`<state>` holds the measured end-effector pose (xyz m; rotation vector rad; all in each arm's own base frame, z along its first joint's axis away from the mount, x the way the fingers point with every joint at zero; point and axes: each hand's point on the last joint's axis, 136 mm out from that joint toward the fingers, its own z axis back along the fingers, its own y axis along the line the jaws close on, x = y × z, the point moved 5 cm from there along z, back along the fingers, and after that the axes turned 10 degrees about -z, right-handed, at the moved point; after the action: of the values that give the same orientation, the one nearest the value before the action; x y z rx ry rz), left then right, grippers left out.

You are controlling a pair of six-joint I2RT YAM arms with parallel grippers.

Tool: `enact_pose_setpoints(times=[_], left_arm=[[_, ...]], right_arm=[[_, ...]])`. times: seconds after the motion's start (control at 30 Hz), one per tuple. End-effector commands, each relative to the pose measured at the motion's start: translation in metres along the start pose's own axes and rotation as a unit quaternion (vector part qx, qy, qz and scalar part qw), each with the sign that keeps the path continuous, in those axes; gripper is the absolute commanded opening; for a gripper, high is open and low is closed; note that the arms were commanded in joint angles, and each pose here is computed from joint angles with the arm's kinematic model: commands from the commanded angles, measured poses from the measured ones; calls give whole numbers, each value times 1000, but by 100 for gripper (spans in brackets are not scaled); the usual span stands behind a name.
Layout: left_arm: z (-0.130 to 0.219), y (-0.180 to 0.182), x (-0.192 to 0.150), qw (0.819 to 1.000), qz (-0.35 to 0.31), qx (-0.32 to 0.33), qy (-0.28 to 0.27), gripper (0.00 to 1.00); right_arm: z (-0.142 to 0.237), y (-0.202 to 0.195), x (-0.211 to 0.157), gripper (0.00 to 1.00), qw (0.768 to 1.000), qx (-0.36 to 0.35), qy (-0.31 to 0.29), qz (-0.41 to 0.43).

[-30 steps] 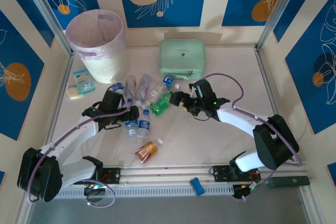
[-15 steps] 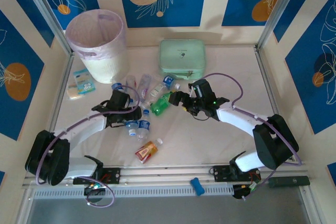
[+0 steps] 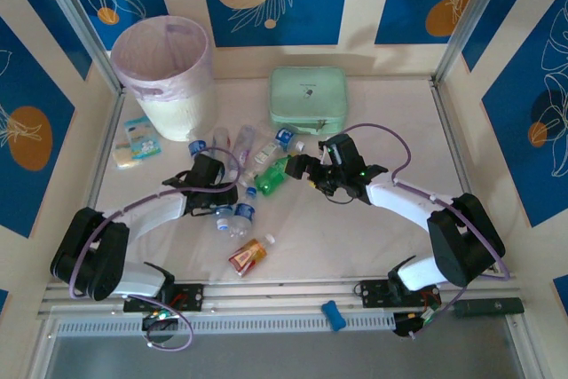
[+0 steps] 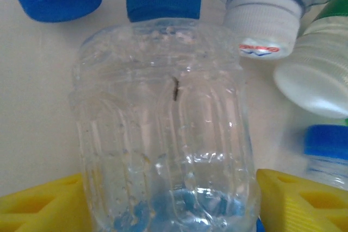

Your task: Put the plastic bottles in the bin

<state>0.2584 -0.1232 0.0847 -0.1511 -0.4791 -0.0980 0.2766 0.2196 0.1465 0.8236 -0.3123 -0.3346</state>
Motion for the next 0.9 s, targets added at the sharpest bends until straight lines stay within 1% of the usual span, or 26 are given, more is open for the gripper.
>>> enact_pose_setpoints(times=[0.0, 0.13, 0.2, 0.27, 0.3, 0.33, 0.4, 0.5, 0.63, 0.87], left_arm=[[-3, 3, -7, 1000, -3, 15, 4, 71], [-1, 5, -8, 1000, -3, 20, 0, 69], [-1, 6, -8, 1000, -2, 22, -2, 66], [0, 7, -9, 1000, -2, 24, -4, 65], [1, 7, -9, 1000, -3, 25, -5, 62], [2, 7, -8, 1000, -3, 25, -7, 57], [4, 8, -7, 1000, -4, 26, -10, 55], [9, 8, -4, 999, -6, 28, -20, 49], [21, 6, 3, 999, -9, 22, -37, 49], [60, 3, 26, 994, -20, 12, -103, 48]], right_arm=[[-2, 2, -1, 99, 1000, -4, 7, -3], [-2, 3, -1, 99, 1000, -3, 6, -3], [-2, 3, -1, 99, 1000, -3, 7, -4], [-3, 3, 0, 99, 1000, -3, 7, -4], [-2, 3, -1, 99, 1000, -2, 8, -3], [-2, 3, 0, 99, 1000, -2, 7, -5], [-3, 3, -1, 99, 1000, -2, 8, -4], [-2, 5, 0, 99, 1000, 0, 7, -4], [-2, 7, 1, 99, 1000, 2, 7, -3], [-3, 7, 1, 99, 1000, 2, 7, -1]])
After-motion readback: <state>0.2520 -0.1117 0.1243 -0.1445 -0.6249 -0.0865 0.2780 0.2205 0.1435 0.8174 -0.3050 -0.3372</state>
